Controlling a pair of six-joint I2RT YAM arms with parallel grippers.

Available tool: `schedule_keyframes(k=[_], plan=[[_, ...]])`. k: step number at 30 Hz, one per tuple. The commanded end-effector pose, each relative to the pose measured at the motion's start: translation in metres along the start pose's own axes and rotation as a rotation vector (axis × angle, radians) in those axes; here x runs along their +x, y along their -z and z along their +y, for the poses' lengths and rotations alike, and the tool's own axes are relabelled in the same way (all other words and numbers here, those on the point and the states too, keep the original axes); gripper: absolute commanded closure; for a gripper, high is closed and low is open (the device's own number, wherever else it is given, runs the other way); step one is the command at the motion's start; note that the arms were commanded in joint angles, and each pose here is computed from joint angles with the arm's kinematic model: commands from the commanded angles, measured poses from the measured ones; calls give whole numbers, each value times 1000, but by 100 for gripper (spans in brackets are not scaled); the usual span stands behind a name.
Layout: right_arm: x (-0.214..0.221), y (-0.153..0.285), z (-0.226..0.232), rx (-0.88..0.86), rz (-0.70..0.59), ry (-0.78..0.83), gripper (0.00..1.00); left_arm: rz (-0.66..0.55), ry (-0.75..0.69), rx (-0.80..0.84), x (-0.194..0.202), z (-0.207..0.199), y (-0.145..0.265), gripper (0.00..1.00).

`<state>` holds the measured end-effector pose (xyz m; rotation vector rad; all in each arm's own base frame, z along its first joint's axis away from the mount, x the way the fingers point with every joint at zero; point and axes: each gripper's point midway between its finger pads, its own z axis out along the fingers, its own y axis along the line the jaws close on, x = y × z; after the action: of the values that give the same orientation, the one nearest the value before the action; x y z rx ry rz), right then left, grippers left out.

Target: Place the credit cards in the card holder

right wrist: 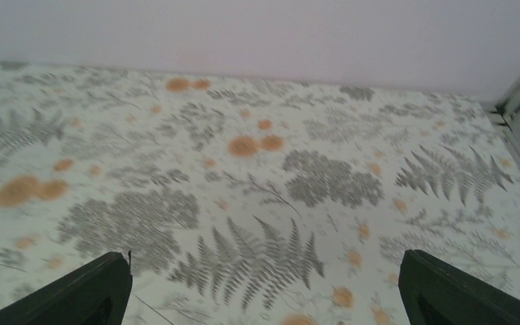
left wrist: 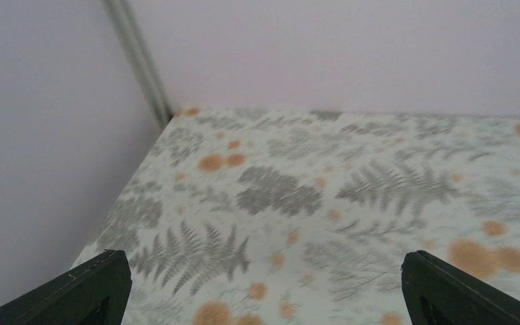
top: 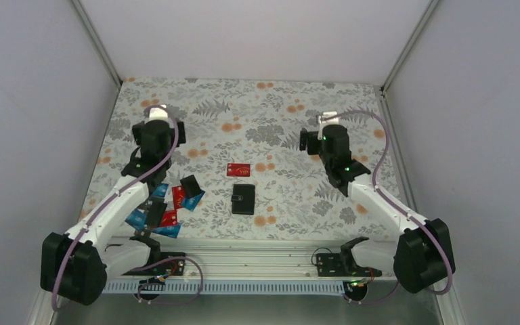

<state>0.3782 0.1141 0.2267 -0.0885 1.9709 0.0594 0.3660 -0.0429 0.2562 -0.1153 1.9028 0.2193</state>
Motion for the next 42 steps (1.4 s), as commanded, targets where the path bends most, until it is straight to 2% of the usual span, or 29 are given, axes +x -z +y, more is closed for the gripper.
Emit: schedule_keyframes(k=[1, 3, 8, 12, 15, 18, 22, 25, 29, 42], plan=[[-8, 4, -21, 18, -175, 24, 0, -145, 17, 58, 11, 12, -12, 0], [2, 2, -34, 56, -176, 28, 0, -188, -28, 45, 26, 16, -13, 0], [33, -10, -73, 143, -166, -25, 0, -159, -23, -75, 76, 39, -27, 0], [46, -9, -86, 143, -217, -11, 0, -227, -39, -90, 89, 43, -25, 0], [53, -11, -96, 148, -260, -2, 0, -225, -51, -62, 98, 41, -36, 0], [63, -17, -109, 137, -284, -44, 0, -240, -52, -24, 96, 40, -44, 2], [55, -25, -109, 101, -321, -21, 0, -300, -39, 61, 89, 42, -49, 3], [67, -41, -115, 61, -289, -43, 0, -299, -29, 103, 101, 42, -61, 3], [72, -34, -112, 17, -316, -38, 0, -276, -58, 171, 107, 31, -63, 0], [72, -35, -110, 19, -312, -29, 0, -277, -58, 176, 106, 32, -63, 0]])
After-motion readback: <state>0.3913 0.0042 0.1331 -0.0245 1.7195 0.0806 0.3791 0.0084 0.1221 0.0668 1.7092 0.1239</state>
